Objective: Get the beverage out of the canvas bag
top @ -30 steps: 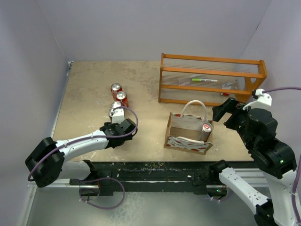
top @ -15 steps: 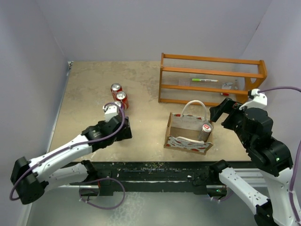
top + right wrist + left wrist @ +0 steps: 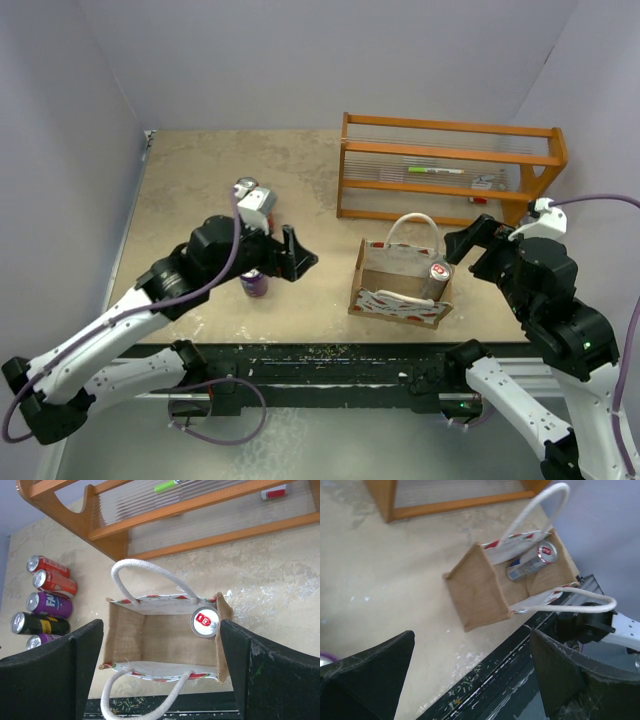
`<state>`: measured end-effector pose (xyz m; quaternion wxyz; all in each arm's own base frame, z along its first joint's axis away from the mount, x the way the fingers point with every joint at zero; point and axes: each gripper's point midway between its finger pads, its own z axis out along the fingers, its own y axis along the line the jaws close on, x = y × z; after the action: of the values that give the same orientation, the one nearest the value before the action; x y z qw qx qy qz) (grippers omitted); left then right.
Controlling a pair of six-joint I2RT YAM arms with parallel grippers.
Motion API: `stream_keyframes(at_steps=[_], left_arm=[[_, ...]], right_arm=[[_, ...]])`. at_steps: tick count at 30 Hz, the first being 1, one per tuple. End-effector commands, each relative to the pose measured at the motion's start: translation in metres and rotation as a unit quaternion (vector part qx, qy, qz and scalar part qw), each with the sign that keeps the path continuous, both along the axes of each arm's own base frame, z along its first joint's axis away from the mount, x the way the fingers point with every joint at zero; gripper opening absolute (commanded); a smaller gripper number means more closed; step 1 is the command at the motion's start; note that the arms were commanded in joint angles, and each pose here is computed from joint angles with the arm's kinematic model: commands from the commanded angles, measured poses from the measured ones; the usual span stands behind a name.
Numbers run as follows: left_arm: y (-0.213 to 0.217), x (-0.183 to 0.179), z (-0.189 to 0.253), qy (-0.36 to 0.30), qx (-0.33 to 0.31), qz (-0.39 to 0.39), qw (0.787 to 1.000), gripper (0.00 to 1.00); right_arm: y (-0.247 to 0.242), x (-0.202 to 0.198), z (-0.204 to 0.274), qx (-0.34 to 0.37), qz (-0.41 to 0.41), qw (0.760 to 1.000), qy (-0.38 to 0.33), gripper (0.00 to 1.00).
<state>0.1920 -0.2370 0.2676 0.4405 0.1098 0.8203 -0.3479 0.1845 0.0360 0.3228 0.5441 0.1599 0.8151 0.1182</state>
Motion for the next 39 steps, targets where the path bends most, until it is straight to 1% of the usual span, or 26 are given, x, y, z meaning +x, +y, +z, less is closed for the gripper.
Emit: stream_keyframes(at_steps=[1, 4, 6, 9, 13, 17, 19, 24, 30, 35, 39], left_arm=[[-0.058, 0.004, 0.028, -0.03, -0.025, -0.125, 0.991, 0.99], [-0.099, 0.006, 0.019, 0.004, -0.04, -0.19, 0.981, 0.99], [-0.119, 0.009, 0.018, 0.016, -0.055, -0.218, 0.974, 0.99], [-0.146, 0.014, 0.021, 0.006, -0.066, -0.244, 0.968, 0.99], [-0.181, 0.01, 0.015, -0.012, -0.043, -0.28, 0.959, 1.0], [-0.211, 0.013, -0.01, -0.001, 0.008, -0.28, 0.96, 0.92], [-0.225, 0.014, -0.018, -0.004, 0.023, -0.279, 0.96, 0.88], [-0.251, 0.026, -0.036, 0.006, 0.026, -0.276, 0.961, 0.77], [-0.275, 0.029, -0.063, 0.014, 0.046, -0.293, 0.955, 0.62], [-0.287, 0.02, -0.096, 0.027, 0.067, -0.317, 0.946, 0.6], [-0.293, 0.01, -0.113, 0.009, 0.09, -0.331, 0.939, 0.59]], right_arm=[[0.0, 0.001, 0.011, 0.018, -0.008, 1.0, -0.024, 1.0], [-0.004, 0.0, 0.013, 0.012, -0.013, 1.0, -0.026, 1.0], [-0.007, -0.001, 0.015, 0.008, -0.017, 0.999, -0.027, 1.0], [-0.01, -0.004, 0.018, 0.004, -0.02, 0.999, -0.028, 1.0], [-0.014, -0.007, 0.023, -0.003, -0.024, 0.999, -0.029, 1.0], [-0.015, -0.008, 0.026, -0.005, -0.025, 0.999, -0.028, 1.0], [-0.017, -0.01, 0.03, -0.003, -0.028, 0.999, -0.031, 1.0], [-0.019, -0.012, 0.041, 0.004, -0.033, 0.999, -0.042, 1.0], [-0.025, -0.016, 0.039, -0.008, -0.043, 0.999, -0.029, 1.0], [-0.033, -0.025, 0.041, -0.012, -0.055, 0.998, -0.03, 1.0], [-0.038, -0.029, 0.041, -0.018, -0.062, 0.998, -0.026, 1.0]])
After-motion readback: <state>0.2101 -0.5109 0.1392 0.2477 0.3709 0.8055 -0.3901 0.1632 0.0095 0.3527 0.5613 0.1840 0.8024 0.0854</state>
